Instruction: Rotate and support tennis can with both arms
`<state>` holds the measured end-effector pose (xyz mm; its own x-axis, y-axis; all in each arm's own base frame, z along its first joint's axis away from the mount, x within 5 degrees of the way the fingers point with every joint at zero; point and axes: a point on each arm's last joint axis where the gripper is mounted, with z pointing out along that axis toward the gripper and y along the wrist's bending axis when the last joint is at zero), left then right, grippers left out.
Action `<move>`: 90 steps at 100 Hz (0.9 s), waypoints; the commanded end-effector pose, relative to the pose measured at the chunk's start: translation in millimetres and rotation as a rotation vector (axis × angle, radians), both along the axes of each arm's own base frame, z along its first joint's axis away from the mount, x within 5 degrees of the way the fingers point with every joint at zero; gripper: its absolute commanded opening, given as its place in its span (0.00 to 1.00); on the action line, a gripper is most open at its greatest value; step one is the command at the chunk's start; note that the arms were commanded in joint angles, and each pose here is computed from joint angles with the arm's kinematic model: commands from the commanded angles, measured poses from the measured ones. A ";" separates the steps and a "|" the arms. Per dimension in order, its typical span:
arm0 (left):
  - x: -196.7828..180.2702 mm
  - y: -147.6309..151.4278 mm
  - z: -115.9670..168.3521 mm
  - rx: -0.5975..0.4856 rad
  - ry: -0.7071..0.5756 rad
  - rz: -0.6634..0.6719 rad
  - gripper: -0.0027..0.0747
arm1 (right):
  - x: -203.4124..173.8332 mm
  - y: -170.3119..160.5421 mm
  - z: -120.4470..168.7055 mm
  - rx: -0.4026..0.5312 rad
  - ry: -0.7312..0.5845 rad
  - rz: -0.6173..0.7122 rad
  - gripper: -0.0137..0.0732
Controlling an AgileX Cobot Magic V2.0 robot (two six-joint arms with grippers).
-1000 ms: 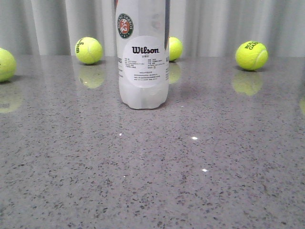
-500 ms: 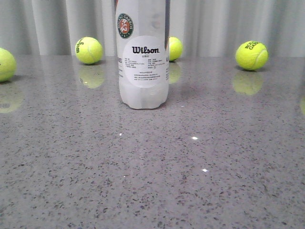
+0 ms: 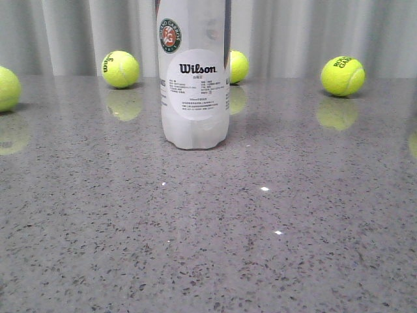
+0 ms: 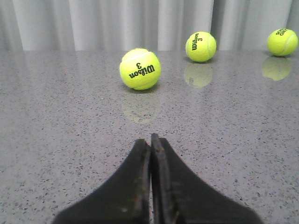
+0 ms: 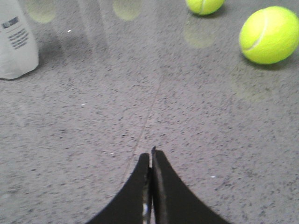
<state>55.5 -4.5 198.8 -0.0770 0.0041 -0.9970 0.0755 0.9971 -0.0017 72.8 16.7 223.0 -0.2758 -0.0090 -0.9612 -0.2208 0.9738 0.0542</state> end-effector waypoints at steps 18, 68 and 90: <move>-0.6 0.5 -7.1 -0.012 -0.065 0.007 0.01 | -13.4 -11.0 -10.9 -0.007 -0.356 -0.135 0.09; -0.6 0.5 -7.1 -0.012 -0.065 0.007 0.01 | -19.0 -18.1 -12.1 -0.045 -0.381 -0.252 0.09; -0.6 0.5 -7.1 -0.012 -0.065 0.007 0.01 | -18.8 -19.3 -15.6 -0.037 -0.341 -0.275 0.09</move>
<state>55.5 -4.5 198.8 -0.0770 0.0041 -0.9970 0.0755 0.9971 -0.0017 56.7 -2.4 196.4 -0.0224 -0.0157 -0.9996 0.0401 0.9991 -0.0166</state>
